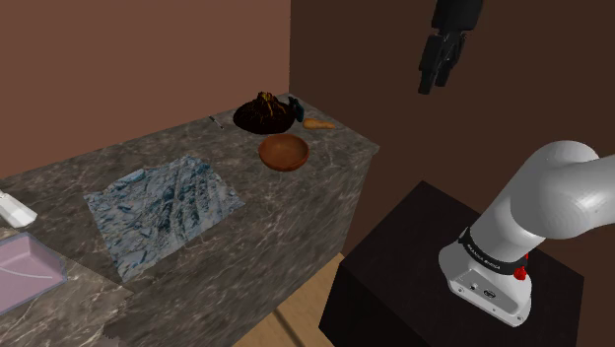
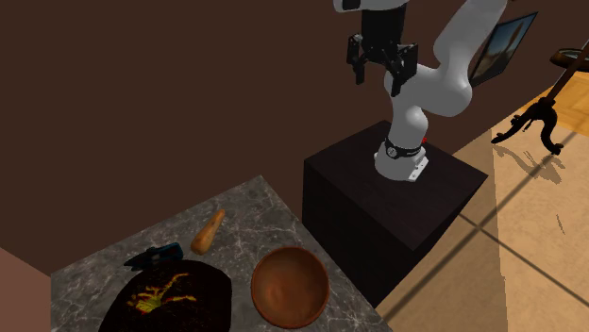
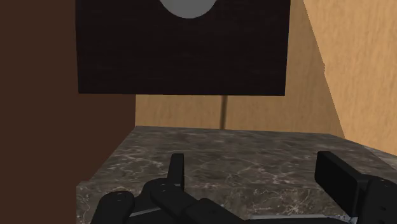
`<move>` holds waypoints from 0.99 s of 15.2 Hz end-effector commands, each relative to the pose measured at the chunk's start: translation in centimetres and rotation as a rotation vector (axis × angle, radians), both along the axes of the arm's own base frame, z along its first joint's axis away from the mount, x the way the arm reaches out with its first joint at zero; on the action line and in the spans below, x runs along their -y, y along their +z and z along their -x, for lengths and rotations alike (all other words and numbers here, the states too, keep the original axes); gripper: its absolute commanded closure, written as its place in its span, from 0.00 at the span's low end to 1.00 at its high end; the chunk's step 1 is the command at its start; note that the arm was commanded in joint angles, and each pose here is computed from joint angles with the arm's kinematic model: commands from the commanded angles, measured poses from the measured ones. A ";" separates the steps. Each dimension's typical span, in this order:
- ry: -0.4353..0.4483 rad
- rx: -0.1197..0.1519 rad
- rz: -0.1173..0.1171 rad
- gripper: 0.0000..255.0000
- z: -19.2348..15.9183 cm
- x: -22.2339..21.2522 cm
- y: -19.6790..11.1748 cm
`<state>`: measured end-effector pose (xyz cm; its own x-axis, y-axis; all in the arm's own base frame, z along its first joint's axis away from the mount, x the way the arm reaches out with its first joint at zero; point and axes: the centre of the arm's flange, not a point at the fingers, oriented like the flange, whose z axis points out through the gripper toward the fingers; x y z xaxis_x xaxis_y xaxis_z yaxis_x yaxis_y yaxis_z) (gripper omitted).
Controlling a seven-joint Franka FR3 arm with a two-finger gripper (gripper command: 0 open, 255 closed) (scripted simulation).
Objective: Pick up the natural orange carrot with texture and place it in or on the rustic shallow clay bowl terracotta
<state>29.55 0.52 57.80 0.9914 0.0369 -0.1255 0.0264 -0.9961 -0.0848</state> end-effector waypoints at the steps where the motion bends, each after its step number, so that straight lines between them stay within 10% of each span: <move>1: 0.000 0.000 0.000 0.00 0.0 0.0 0.0; 15: 0.126 0.026 -0.027 0.00 -13.1 6.9 -10.8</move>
